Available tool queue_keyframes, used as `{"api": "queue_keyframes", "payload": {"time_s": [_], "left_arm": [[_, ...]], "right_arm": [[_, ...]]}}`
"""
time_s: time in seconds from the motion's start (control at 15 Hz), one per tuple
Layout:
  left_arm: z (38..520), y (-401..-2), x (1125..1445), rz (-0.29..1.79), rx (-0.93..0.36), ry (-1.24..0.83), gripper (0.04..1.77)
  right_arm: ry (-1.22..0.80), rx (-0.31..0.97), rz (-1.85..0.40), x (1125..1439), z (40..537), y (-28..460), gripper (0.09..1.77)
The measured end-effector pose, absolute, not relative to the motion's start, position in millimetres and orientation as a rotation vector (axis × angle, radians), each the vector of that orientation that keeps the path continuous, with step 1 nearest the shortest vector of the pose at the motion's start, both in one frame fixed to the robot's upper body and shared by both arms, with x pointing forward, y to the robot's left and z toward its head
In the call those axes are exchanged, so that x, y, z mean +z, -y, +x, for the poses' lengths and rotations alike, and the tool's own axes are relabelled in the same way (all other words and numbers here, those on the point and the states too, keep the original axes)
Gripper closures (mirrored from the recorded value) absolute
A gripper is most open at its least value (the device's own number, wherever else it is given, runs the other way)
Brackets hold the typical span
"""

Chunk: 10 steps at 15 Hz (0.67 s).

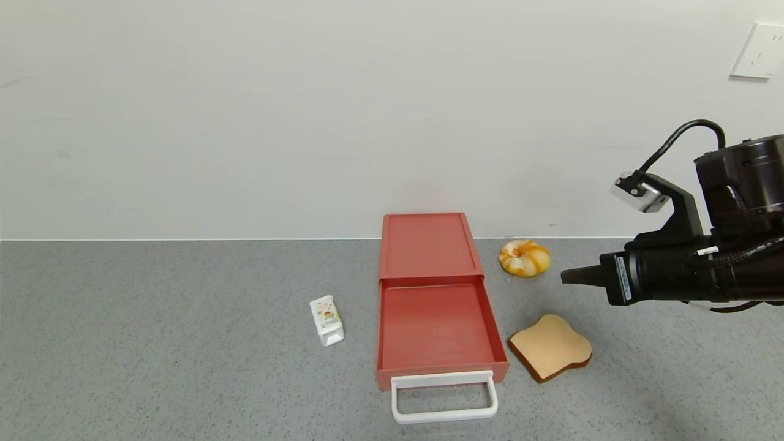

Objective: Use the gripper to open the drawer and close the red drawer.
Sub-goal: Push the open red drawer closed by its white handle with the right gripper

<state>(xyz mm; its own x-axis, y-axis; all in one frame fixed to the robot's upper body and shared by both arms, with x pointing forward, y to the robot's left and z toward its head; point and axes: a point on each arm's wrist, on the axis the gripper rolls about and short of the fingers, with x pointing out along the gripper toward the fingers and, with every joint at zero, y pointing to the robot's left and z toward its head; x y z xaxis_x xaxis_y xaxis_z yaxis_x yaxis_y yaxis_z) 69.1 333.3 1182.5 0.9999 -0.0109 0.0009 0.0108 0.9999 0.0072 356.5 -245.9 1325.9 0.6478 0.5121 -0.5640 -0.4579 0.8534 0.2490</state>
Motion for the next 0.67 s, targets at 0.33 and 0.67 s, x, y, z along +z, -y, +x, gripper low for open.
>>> {"api": "queue_keyframes", "payload": {"time_s": [0.33,0.67], "left_arm": [[69,-333,1182,0.008,-0.010,0.001,0.09],[69,-333,1182,0.008,-0.011,0.001,0.09]], "right_arm": [[-0.776,0.465,0.128,1337,349,232,1.74],[-0.911,0.392,0.165,1349,339,211,1.74]]}}
